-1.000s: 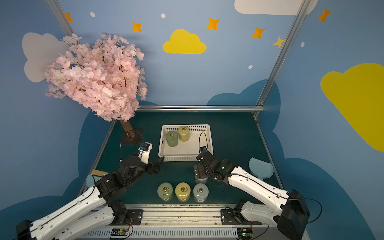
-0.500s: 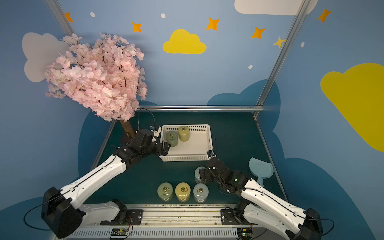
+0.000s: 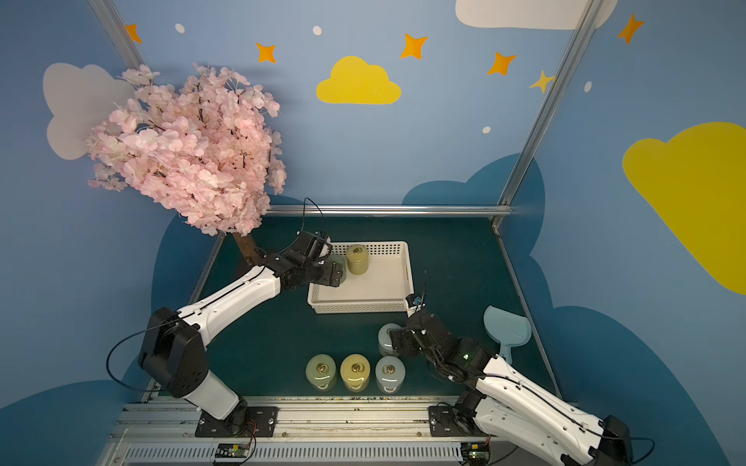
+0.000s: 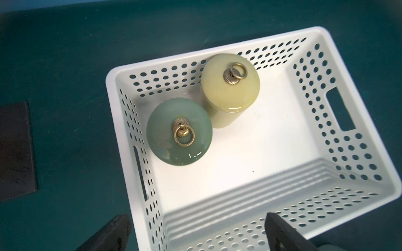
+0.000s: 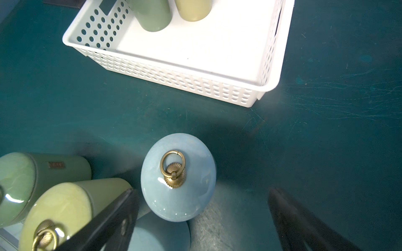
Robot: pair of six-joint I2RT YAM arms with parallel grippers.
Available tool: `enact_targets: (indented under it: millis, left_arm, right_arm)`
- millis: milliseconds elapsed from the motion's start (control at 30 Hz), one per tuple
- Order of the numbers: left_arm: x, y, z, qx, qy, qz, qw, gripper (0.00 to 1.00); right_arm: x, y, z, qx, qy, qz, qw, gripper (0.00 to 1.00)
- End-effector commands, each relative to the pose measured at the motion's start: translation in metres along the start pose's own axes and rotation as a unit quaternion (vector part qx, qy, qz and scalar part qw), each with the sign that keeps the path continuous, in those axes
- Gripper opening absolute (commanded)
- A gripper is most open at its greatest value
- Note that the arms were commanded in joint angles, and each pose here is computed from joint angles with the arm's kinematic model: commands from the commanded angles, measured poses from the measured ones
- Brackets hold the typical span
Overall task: Take the tea canister out of the basket
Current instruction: Pick up the tea canister from the basket.
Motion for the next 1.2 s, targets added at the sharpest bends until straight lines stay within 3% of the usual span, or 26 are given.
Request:
enact_targets:
  millis: [0, 467, 1167]
  left_arm:
    - [0.006, 0.003, -0.01, 0.016, 0.018, -0.012, 1.0, 1.0]
    - [0.023, 0.009, -0.057, 0.031, 0.025, -0.01, 0.999, 1.0]
    - [0.031, 0.014, -0.1, 0.028, 0.052, -0.009, 0.998, 1.0]
  right_arm:
    - [-0.001, -0.002, 0.0, -0.002, -0.009, 0.004, 1.0, 0.98]
    - [-0.004, -0.002, -0.004, -0.003, -0.006, 0.013, 1.0, 0.99]
    - [-0.004, -0.004, -0.005, -0.006, -0.003, 0.014, 1.0, 0.99]
Point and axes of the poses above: each gripper's point midway between its finger pads, its own z axis back along the fingers, its own y axis along the line the jaws close on, x = y × z, the point moved 10 cm from there along z, back along the fingers, and after that the axes turned 6 degrees about -z, right-handed, at the moved point
